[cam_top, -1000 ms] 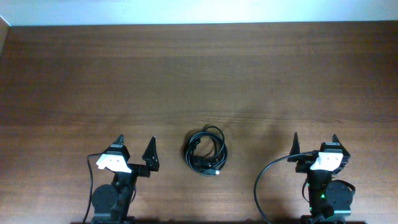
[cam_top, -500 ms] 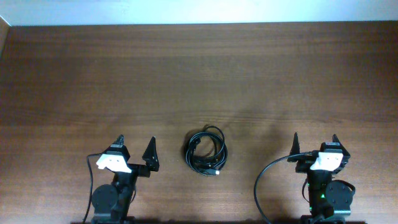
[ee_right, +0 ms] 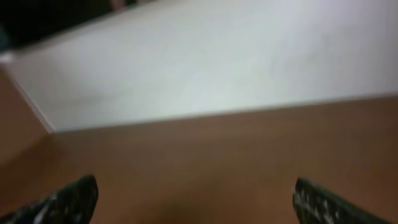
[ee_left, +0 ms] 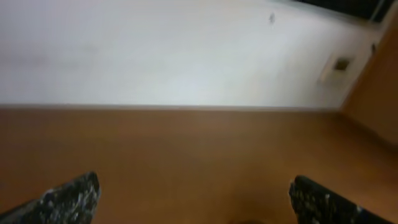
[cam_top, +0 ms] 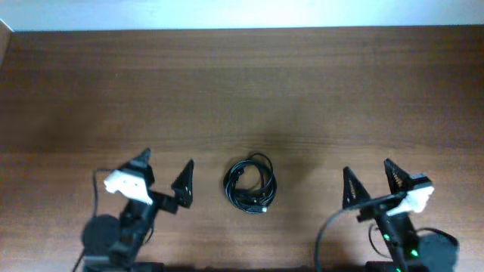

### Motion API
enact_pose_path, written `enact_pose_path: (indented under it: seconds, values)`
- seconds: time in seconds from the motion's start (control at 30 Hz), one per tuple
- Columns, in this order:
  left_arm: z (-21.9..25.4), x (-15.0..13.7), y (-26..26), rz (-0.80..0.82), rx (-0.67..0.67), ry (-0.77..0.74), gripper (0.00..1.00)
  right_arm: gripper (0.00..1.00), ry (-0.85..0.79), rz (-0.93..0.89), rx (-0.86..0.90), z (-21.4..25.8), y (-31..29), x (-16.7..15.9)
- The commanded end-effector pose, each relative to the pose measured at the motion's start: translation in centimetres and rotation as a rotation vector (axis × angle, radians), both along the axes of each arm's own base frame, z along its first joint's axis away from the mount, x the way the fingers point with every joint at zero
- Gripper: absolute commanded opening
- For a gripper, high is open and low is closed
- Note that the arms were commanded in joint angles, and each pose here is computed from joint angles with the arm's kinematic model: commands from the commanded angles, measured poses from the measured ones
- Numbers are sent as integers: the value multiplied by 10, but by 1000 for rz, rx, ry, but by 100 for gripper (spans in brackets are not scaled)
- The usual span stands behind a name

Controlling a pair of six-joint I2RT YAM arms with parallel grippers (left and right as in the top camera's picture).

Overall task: Untangle cables
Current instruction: 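Reach the left gripper down onto the black cable bundle and grasp it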

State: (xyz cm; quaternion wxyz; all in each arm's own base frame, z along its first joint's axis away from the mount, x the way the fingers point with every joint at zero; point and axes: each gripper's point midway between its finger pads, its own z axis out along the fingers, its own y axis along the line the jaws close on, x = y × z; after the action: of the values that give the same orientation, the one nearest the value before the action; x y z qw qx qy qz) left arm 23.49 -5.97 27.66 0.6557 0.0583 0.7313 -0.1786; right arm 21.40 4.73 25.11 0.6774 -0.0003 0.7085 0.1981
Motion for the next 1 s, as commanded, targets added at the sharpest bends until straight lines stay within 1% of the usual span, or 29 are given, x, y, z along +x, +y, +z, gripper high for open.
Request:
enact_pose_path:
  seconds: [0.0,0.03,0.1,0.17,0.23,0.27,0.3,0.33,0.37,0.4,0.43,0.47,0.5,0.53,0.57,0.6,0.63,0.67,0.7,0.73,0.77,0.8,0.83,0.87,0.93,0.97]
  values:
    - [33,10,-15,-93,7,159,99,99,-19,173,32,81,28,-39]
    - [40,13,-15,-93,5,240,99,99,49,188,39,104,31,-49]
    - [60,19,-15,-93,1,366,99,99,198,252,-8,129,40,-58]
    - [75,24,-15,-92,1,403,99,99,311,261,-7,137,40,-54]
    - [72,27,-16,-100,-3,423,99,99,405,267,10,130,41,-44]
    - [65,25,-16,-100,-4,457,99,99,458,274,-12,118,41,-35]
    - [60,24,-16,-110,23,467,99,99,500,284,-65,105,39,-26]
    - [54,26,-16,-114,35,482,99,99,618,212,-85,80,26,-14]
    - [42,29,-16,-115,32,534,99,99,766,110,-119,51,7,-4]
    - [24,30,-17,-124,26,623,99,99,921,43,-153,22,-8,1]
    - [3,27,-25,-171,17,733,99,99,1008,42,-156,7,-9,2]
    - [-10,24,-41,-283,27,785,89,99,1070,49,-155,-4,-9,5]
    - [-17,20,-61,-410,33,815,78,99,1097,64,-163,-10,-8,9]
    - [-29,18,-84,-527,47,858,70,99,1105,91,-183,-14,-7,14]
    - [-58,25,-103,-564,125,932,56,99,1093,100,-194,-15,-7,21]
    - [-77,31,-109,-549,194,969,52,99,1083,106,-206,-15,-7,22]
    - [-108,42,-112,-498,317,1014,47,99,1081,107,-209,-14,-7,19]
    - [-137,50,-112,-447,440,1056,48,99,1081,103,-212,-11,-7,12]
    - [-155,52,-113,-425,512,1087,48,100,1078,89,-222,-10,-10,7]
    - [-165,52,-112,-406,563,1103,47,98,1075,77,-230,-8,-12,4]
    - [-178,53,-109,-376,638,1122,43,98,1071,60,-241,-7,-15,-1]
    - [-200,59,-104,-321,772,1129,46,96,1074,48,-249,-6,-17,-6]
    - [-207,63,-103,-307,792,1127,46,96,1078,49,-249,-7,-17,-6]
    - [-212,65,-104,-294,779,1142,41,96,1082,50,-249,-8,-17,-7]
    - [-216,61,-104,-204,697,1202,35,96,1091,51,-249,-9,-17,-8]
    - [-216,57,-109,-196,658,1224,33,96,1091,50,-249,-9,-17,-8]
